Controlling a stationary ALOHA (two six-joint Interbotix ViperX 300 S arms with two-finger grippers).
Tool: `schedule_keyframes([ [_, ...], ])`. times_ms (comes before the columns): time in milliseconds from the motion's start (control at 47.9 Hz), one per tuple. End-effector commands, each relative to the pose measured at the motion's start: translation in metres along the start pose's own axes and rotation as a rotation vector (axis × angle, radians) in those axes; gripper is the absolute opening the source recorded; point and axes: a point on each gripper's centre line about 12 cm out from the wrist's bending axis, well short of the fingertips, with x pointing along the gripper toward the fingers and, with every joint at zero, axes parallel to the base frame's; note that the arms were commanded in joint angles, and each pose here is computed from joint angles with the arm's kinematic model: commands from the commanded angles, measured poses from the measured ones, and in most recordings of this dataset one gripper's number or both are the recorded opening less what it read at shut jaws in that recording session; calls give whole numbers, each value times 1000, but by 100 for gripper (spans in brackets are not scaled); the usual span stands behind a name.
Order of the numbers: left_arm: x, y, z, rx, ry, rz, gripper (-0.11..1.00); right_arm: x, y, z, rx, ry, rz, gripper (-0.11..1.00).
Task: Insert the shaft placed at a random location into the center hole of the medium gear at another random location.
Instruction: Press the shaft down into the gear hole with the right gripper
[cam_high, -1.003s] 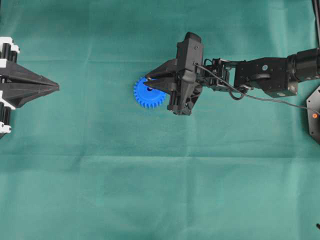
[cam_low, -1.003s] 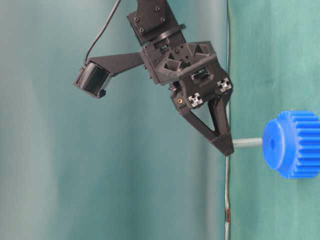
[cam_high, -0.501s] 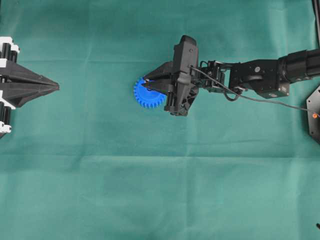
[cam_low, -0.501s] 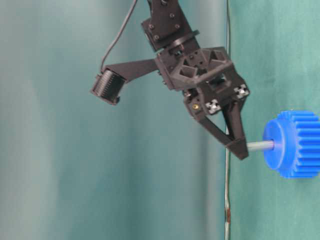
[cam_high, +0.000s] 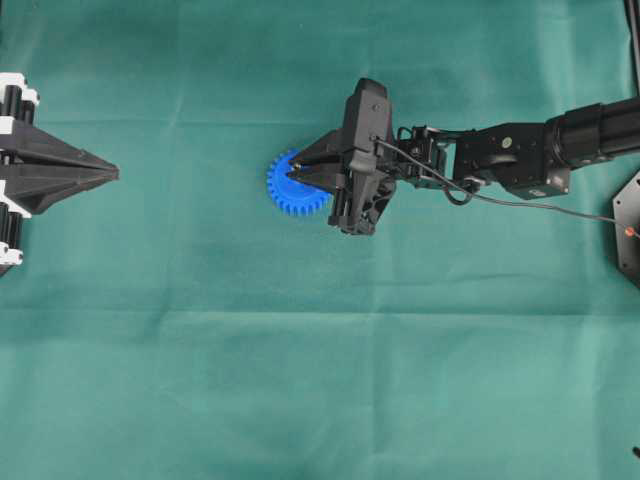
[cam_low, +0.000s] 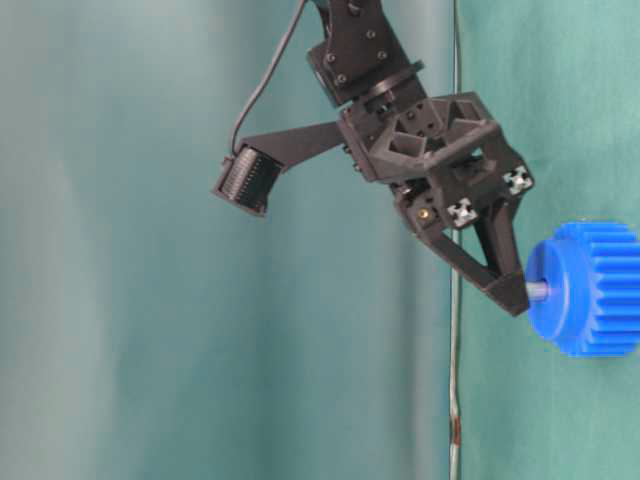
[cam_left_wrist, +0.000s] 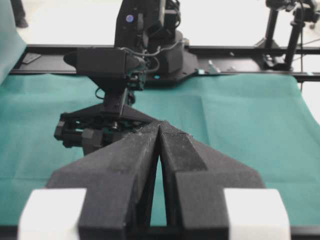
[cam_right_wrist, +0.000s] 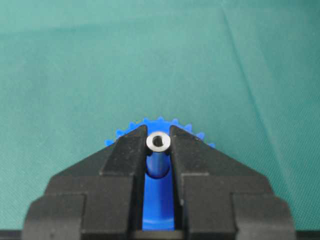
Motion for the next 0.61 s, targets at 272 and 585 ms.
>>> schedule_keyframes([
  [272,3,0,8,3,-18,1,0,0,0,8,18,-11,-1,15],
  [585,3,2,8,5,-17,7,0,0,0,5,17,6,0,15],
])
